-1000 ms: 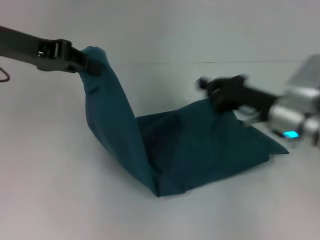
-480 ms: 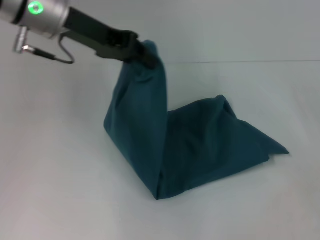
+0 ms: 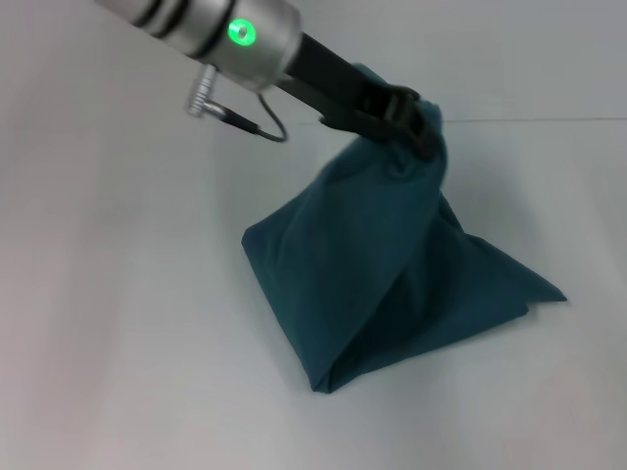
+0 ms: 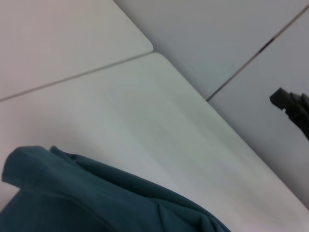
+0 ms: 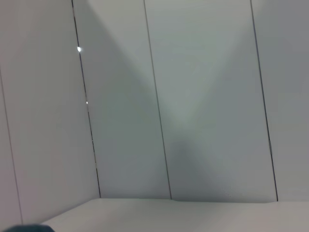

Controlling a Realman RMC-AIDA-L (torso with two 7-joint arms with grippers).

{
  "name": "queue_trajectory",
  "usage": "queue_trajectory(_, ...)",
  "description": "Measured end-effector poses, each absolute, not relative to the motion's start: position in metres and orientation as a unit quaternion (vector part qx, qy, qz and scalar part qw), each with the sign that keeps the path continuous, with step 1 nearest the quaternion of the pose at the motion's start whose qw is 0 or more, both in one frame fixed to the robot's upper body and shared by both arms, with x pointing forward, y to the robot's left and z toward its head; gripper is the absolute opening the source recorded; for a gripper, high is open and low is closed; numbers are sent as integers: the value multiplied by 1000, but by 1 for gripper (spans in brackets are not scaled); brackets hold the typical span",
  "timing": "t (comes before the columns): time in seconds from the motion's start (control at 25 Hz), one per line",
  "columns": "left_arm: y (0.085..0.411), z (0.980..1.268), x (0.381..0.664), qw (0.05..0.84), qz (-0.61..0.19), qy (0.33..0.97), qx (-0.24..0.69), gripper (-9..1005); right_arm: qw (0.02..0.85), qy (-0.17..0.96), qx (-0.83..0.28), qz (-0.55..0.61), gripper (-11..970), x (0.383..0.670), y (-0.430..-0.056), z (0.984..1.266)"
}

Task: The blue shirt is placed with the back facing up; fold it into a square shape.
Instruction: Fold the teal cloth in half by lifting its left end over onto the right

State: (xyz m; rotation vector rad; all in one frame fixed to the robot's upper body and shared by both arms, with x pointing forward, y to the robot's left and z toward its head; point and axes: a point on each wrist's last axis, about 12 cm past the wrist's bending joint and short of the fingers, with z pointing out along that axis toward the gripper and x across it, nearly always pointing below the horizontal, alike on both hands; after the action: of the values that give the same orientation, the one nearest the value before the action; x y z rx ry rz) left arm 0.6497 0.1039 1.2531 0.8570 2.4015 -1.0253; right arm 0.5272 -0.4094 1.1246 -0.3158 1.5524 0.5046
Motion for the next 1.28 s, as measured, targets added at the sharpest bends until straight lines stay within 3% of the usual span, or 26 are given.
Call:
queue_trajectory(0.28, 72, 1237, 649, 209, -353, 864, 292, 138, 674, 685, -147, 232, -1, 525, -408, 1126)
queue_trajectory(0.6, 66, 1241, 656, 238, -347, 862, 281, 154, 676, 685, -146, 231, -1, 525, -409, 1126)
queue_trajectory(1.28, 35, 1221, 635, 217, -378, 837, 330, 187, 688, 682, -122, 216, -1, 524, -418, 1128)
